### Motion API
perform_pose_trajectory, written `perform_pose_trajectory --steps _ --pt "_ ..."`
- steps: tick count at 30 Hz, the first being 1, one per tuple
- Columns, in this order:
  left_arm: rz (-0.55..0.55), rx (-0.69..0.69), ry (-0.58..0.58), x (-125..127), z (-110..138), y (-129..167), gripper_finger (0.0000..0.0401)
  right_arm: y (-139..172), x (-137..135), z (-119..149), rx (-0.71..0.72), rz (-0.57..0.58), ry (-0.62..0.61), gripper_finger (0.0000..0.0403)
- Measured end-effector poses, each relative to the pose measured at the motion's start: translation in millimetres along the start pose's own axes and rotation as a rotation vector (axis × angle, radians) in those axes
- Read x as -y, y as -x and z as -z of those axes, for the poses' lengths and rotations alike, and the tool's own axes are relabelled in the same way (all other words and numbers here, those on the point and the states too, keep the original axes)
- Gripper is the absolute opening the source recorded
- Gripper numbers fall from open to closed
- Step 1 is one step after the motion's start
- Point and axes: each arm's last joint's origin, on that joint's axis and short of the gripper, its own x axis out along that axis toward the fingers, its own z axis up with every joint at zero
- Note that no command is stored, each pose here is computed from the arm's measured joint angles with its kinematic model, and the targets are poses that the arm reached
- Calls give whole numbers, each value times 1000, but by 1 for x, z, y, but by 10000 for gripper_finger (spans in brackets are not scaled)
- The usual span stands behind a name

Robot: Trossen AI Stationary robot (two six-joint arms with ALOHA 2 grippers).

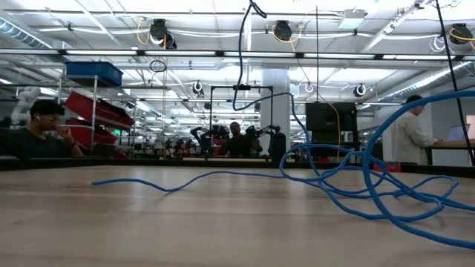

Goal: Coil cords
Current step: Uncoil the blue wire from the black spool

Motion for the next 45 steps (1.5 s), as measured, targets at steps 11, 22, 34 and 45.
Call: perform_pose_trajectory --steps 11,22,34,45 --pt "16 1 1 0 0 0 1 -9 8 -5 24 26 -48 137" --pt "16 1 1 0 0 0 1 -5 5 -5 29 15 -19 14" --pt "3 -11 -30 2 4 -5 1 15 -14 -23 200 -159 -34 1" --pt "12 -33 -105 7 12 -11 1 59 -25 -57 357 -264 -12 1"
